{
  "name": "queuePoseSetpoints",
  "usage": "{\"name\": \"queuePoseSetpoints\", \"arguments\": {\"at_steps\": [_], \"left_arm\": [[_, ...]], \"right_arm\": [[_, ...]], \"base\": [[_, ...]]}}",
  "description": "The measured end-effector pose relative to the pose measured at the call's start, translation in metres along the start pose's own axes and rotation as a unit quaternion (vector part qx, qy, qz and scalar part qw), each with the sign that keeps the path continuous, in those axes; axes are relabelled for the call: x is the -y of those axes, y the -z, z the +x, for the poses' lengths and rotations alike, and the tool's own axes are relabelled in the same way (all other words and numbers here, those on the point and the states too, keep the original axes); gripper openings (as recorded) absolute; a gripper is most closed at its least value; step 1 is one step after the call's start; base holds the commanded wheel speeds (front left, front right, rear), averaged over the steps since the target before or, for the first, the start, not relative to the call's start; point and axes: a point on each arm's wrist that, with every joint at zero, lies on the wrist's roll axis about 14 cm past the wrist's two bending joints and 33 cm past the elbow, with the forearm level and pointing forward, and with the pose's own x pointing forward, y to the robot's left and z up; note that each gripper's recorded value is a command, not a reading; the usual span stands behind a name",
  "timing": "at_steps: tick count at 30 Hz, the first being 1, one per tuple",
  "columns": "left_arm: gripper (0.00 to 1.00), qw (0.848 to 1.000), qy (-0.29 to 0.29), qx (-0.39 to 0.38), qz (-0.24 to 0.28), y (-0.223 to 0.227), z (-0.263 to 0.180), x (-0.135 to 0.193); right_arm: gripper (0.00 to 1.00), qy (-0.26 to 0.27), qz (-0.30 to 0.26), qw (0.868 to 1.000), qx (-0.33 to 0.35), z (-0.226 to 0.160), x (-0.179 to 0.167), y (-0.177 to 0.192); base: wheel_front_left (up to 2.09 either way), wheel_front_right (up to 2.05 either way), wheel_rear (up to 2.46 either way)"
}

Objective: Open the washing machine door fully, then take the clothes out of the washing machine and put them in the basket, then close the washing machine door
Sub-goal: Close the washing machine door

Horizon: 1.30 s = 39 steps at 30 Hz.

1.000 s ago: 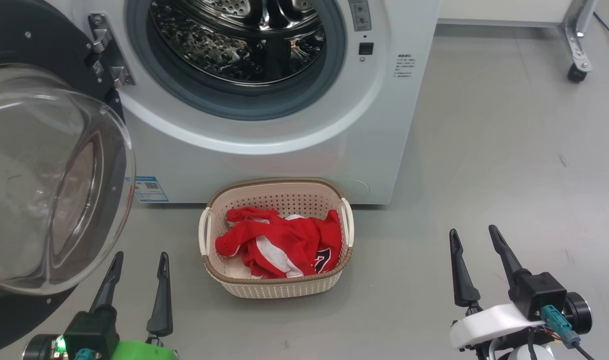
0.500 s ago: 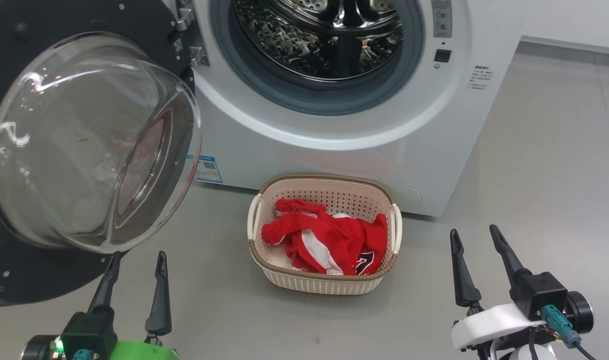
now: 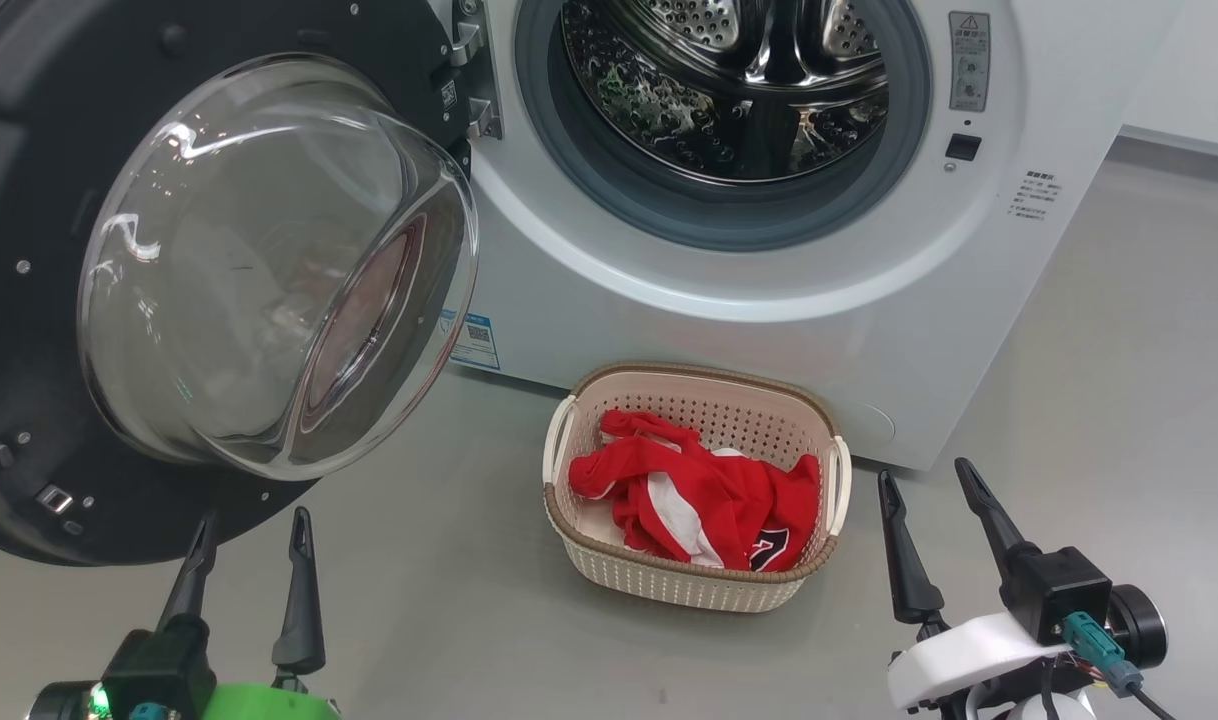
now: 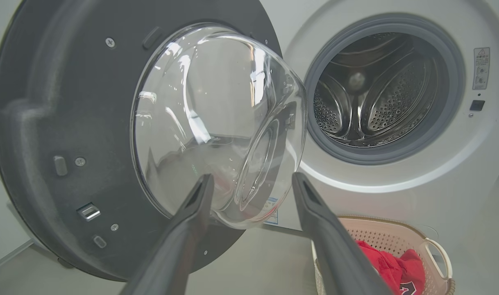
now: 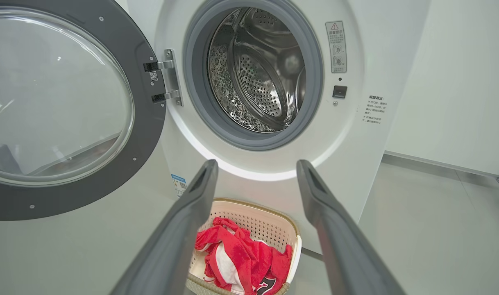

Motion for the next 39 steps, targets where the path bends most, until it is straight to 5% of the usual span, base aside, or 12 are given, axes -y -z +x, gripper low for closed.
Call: {"name": "queuePoseSetpoints", "arguments": {"at_steps": [13, 15, 16, 17, 25, 30, 35, 39], "left_arm": [[0.95, 1.000, 0.004, -0.004, -0.003, 0.003, -0.004, 0.002], [0.42, 1.000, 0.005, -0.004, -0.003, 0.003, -0.004, 0.003], [0.33, 1.000, 0.005, -0.004, -0.003, 0.003, -0.003, 0.003], [0.00, 1.000, 0.006, -0.004, -0.004, 0.003, -0.003, 0.003], [0.00, 1.000, 0.013, 0.003, -0.027, -0.002, -0.003, 0.011], [0.00, 0.990, 0.042, 0.019, -0.135, -0.015, -0.002, 0.027], [0.00, 0.953, 0.073, 0.045, -0.289, -0.038, -0.001, 0.038], [0.00, 0.902, 0.090, 0.074, -0.415, -0.061, -0.001, 0.035]], "right_arm": [[1.00, 0.002, -0.002, 1.000, 0.001, -0.003, 0.000, -0.002], [1.00, 0.003, -0.001, 1.000, 0.001, -0.003, 0.000, -0.003], [1.00, 0.003, -0.001, 1.000, 0.001, -0.003, 0.000, -0.003], [1.00, 0.003, -0.001, 1.000, 0.002, -0.004, 0.000, -0.003], [1.00, 0.004, -0.002, 1.000, 0.003, -0.004, 0.000, -0.004], [1.00, 0.003, -0.002, 1.000, 0.004, -0.004, 0.000, -0.004], [1.00, 0.002, -0.002, 1.000, 0.003, -0.003, -0.001, -0.004], [1.00, 0.000, -0.001, 1.000, 0.001, -0.003, -0.002, -0.003]], "base": [[0.00, 0.00, 0.00], [0.00, 0.00, 0.00], [0.00, 0.00, 0.00], [0.00, 0.00, 0.00], [0.00, 0.00, 0.00], [0.00, 0.00, 0.00], [0.00, 0.00, 0.00], [0.00, 0.00, 0.00]]}}
